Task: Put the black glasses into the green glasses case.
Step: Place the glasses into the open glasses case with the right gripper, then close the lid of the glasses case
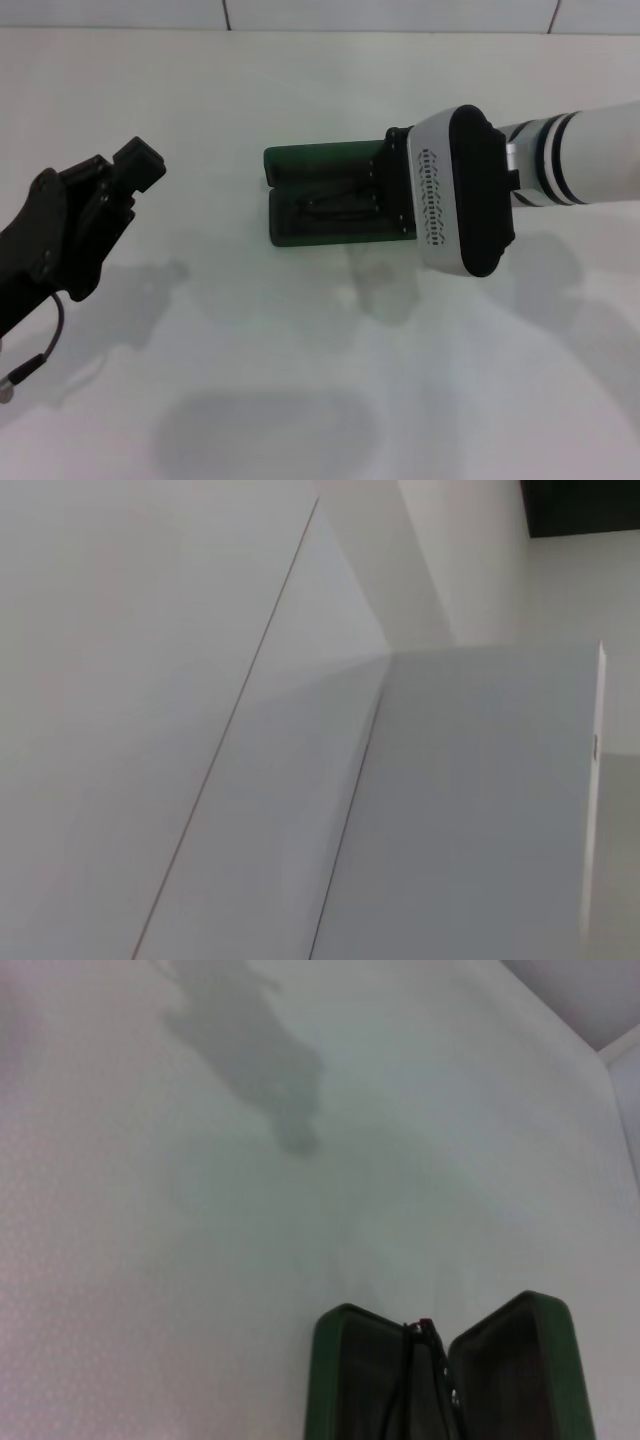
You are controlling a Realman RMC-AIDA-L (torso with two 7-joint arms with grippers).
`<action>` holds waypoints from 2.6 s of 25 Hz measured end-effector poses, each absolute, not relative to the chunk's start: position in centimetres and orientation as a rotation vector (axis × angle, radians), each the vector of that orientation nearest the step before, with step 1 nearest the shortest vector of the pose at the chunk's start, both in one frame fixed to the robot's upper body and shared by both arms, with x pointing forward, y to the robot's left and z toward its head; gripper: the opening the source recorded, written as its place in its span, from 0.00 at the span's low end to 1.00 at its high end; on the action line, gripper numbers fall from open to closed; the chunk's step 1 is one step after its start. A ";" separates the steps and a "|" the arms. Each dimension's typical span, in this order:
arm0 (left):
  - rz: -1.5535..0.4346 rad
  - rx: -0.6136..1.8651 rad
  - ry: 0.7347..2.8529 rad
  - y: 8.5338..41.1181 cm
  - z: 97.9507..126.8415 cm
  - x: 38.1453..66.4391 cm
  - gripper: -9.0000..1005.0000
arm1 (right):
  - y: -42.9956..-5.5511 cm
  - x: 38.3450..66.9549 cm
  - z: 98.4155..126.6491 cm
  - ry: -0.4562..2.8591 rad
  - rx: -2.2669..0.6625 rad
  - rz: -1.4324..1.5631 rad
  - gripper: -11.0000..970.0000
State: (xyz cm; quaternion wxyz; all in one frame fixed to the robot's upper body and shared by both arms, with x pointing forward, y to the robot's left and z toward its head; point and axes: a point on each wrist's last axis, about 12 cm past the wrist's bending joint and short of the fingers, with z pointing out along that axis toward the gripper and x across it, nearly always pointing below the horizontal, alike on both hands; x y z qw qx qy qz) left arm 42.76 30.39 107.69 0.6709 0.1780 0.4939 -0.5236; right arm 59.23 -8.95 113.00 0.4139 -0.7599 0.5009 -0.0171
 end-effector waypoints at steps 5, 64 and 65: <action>-1.178 0.404 1.124 30.2 107.6 43.1 0.06 | -8.9 59.5 112.7 1.266 -1.914 -0.052 0.10; -1.189 0.431 1.110 30.2 108.2 44.1 0.06 | -12.2 55.8 112.2 1.550 -1.572 0.431 0.29; -1.187 0.437 1.108 30.2 108.3 44.3 0.06 | -12.9 55.2 112.3 1.578 -1.523 0.518 0.29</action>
